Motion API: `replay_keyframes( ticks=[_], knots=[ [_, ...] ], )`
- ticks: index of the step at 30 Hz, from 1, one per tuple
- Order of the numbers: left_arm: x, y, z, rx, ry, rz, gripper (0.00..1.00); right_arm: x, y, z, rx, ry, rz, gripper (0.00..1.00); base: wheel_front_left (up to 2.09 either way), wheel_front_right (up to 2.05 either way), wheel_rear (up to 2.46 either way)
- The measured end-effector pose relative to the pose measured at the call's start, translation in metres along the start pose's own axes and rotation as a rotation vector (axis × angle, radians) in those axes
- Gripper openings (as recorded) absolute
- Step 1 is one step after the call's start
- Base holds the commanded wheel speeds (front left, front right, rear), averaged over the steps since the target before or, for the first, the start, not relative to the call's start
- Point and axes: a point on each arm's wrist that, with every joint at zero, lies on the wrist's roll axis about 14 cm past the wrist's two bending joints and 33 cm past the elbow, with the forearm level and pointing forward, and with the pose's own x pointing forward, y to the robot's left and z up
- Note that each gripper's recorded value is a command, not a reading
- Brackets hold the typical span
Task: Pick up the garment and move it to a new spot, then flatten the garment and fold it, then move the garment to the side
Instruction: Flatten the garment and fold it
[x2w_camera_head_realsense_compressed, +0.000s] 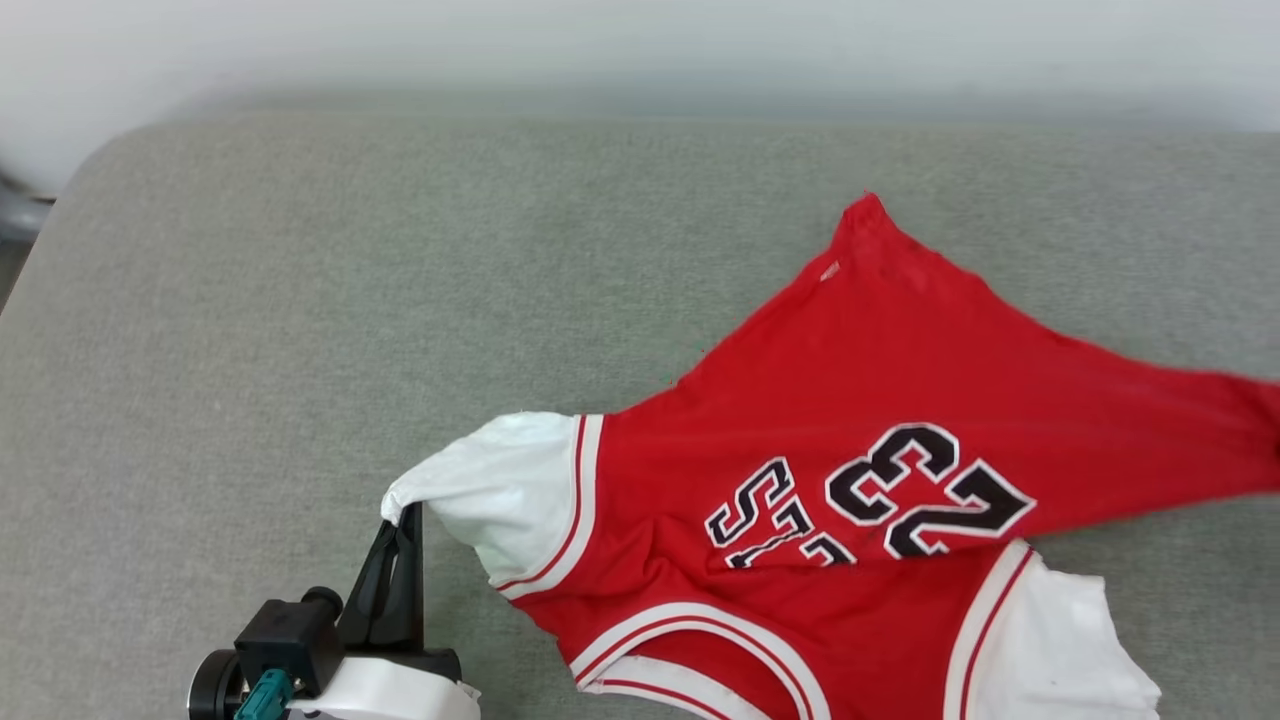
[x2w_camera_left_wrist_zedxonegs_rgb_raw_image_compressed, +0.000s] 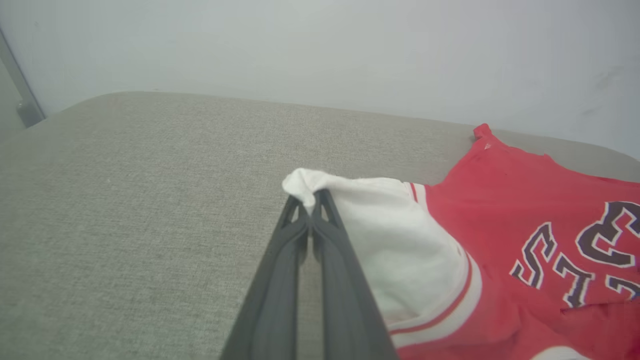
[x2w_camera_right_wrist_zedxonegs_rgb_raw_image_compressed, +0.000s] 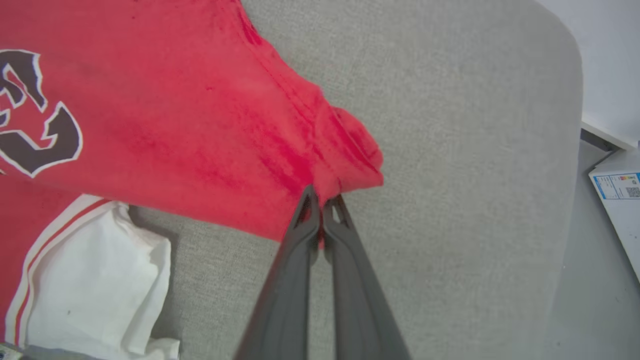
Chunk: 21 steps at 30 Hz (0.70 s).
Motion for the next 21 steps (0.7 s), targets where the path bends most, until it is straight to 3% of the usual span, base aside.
replay_keyframes(
  ticks=[10,11,15,16,17,21],
  knots=[
    [-0.005,-0.007,0.002,0.003,-0.005,-0.026,0.0,-0.037,0.031,-0.125,0.229,0.166,0.015,0.0,0.0,0.0,0.0],
    [-0.006,-0.005,0.001,0.004,-0.001,-0.023,0.0,-0.044,0.045,-0.16,0.295,0.236,0.021,0.0,0.0,0.0,0.0],
    [-0.006,-0.003,-0.001,0.006,0.007,-0.019,0.0,-0.05,0.061,-0.188,0.37,0.289,0.027,0.0,0.0,0.0,0.0],
    [-0.006,-0.003,-0.002,0.006,0.007,-0.018,0.0,-0.05,0.059,-0.184,0.373,0.269,0.016,0.44,0.0,0.0,0.0],
    [-0.006,-0.003,-0.002,0.007,0.008,-0.018,0.0,-0.049,0.055,-0.179,0.374,0.245,0.006,1.0,0.0,0.0,0.0],
    [-0.006,-0.003,-0.002,0.008,0.008,-0.018,0.0,-0.047,0.045,-0.145,0.376,0.12,-0.013,1.0,0.0,0.0,0.0]
  ],
)
